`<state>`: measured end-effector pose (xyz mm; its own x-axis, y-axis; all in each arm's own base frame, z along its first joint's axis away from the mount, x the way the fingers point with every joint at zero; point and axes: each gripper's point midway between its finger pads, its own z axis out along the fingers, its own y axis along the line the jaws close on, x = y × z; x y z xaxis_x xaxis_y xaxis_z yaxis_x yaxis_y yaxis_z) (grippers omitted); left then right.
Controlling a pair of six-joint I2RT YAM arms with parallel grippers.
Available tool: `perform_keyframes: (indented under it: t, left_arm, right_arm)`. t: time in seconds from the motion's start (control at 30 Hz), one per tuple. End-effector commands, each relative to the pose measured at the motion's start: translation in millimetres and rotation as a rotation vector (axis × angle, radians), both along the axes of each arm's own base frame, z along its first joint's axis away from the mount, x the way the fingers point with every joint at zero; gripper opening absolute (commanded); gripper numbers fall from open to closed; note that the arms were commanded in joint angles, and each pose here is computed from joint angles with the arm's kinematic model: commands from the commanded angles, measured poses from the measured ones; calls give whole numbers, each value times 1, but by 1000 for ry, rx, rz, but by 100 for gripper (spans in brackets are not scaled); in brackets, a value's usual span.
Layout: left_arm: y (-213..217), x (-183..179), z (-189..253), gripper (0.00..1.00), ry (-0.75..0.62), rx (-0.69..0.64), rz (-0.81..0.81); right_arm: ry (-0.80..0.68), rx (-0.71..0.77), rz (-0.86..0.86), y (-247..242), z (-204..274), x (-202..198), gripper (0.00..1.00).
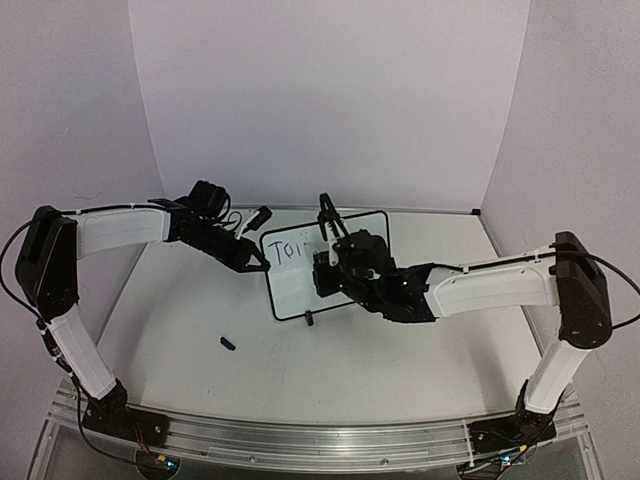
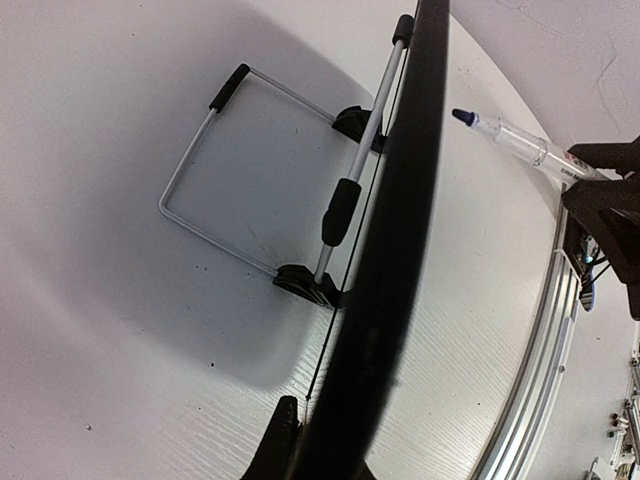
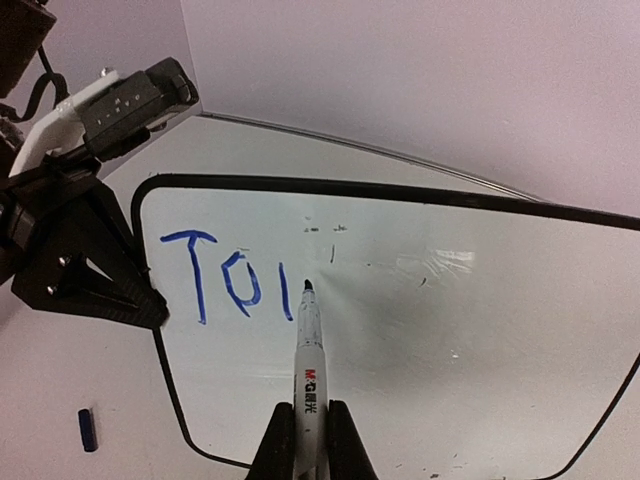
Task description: Write a sentence on the whiteboard
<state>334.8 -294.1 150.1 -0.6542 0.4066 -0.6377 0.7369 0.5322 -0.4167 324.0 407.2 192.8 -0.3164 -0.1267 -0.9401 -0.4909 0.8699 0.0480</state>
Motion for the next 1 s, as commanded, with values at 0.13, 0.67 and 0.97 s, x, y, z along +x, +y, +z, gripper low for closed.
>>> perform_keyframes:
  t: [0.13, 0.67, 0.97]
  left_arm:
    - [4, 7, -1, 0, -21, 48, 31]
    - [4, 5, -2, 0, -19, 48, 28]
    - [4, 6, -1, 0, -22, 48, 29]
  right_arm:
    - [-50, 34, -36, 9, 19, 16, 0]
    - [2, 1, -79, 2, -6, 20, 0]
    - [40, -13, -41, 6, -20, 14, 0]
